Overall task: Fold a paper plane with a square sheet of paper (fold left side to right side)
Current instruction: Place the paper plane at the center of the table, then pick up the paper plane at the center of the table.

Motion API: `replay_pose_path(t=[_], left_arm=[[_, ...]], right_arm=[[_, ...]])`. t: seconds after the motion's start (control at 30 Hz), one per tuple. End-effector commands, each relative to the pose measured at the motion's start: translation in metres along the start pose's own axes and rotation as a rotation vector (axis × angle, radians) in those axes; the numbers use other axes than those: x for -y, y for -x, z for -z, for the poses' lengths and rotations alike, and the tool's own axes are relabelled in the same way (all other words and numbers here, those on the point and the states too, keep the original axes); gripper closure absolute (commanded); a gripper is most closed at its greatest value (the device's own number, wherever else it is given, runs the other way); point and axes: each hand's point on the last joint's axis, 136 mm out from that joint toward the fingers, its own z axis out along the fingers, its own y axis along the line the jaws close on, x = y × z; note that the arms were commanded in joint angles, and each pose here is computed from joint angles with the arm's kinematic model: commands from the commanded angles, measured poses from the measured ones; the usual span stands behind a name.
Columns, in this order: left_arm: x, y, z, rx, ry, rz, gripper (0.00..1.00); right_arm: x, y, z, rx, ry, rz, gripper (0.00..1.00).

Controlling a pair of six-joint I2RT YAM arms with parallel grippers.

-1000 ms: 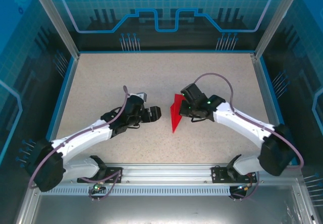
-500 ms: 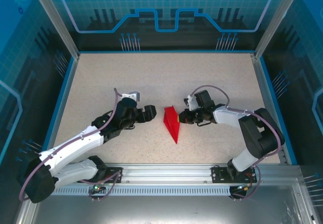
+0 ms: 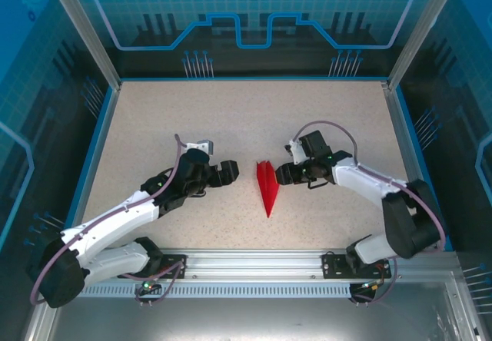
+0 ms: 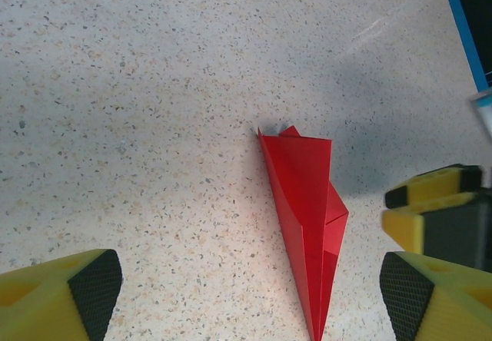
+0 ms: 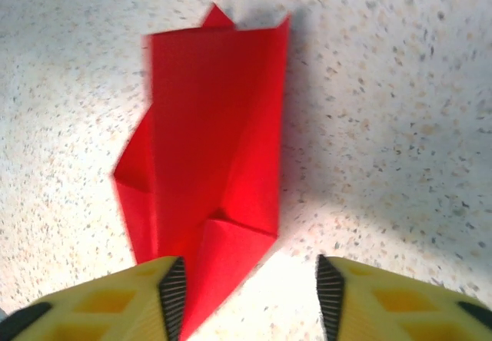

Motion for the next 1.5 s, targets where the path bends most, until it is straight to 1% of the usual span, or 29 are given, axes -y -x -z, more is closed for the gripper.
replay_pose_path(t=[0.0,0.13,0.23,0.37,0.6,0.9,1.23,1.3,1.33,1.4,1.47], left_arm=[[-0.005,0.000,-0.002,0.003,0.014,-0.015,0.09],[-0.004,-0.001,-0.003,0.003,0.010,-0.014,0.08],[-0.005,-0.002,-0.003,0.000,0.010,-0.014,0.08],[-0.008,-0.004,-0.002,-0.001,0.011,-0.010,0.08],[-0.009,-0.006,0.000,0.003,0.010,-0.010,0.07],[-0.010,-0.005,0.001,0.006,0.012,-0.011,0.07],[-0.012,-0.004,0.005,0.013,0.016,-0.013,0.06],[-0.012,-0.004,0.007,0.017,0.016,-0.015,0.06],[-0.012,-0.004,0.008,0.018,0.015,-0.019,0.06],[-0.012,-0.003,0.011,0.021,0.012,-0.025,0.06],[-0.011,-0.002,0.015,0.028,0.005,-0.032,0.05]], right_arm=[[-0.008,-0.014,0.016,-0.032,-0.097,0.040,0.43],[-0.032,-0.026,0.003,-0.082,-0.024,-0.024,0.42],[-0.039,-0.036,-0.012,-0.126,-0.052,-0.023,0.42],[-0.047,-0.031,-0.024,-0.145,-0.062,-0.026,0.45],[-0.048,-0.032,-0.041,-0.177,-0.089,-0.031,0.56],[-0.043,-0.040,-0.056,-0.223,-0.140,-0.024,0.64],[-0.030,-0.057,-0.072,-0.304,-0.275,-0.018,0.73],[-0.027,-0.058,-0.073,-0.317,-0.297,-0.019,0.76],[-0.026,-0.056,-0.072,-0.315,-0.307,-0.017,0.80],[-0.026,-0.047,-0.067,-0.293,-0.320,-0.010,0.86],[-0.027,-0.030,-0.059,-0.257,-0.322,-0.008,0.90]])
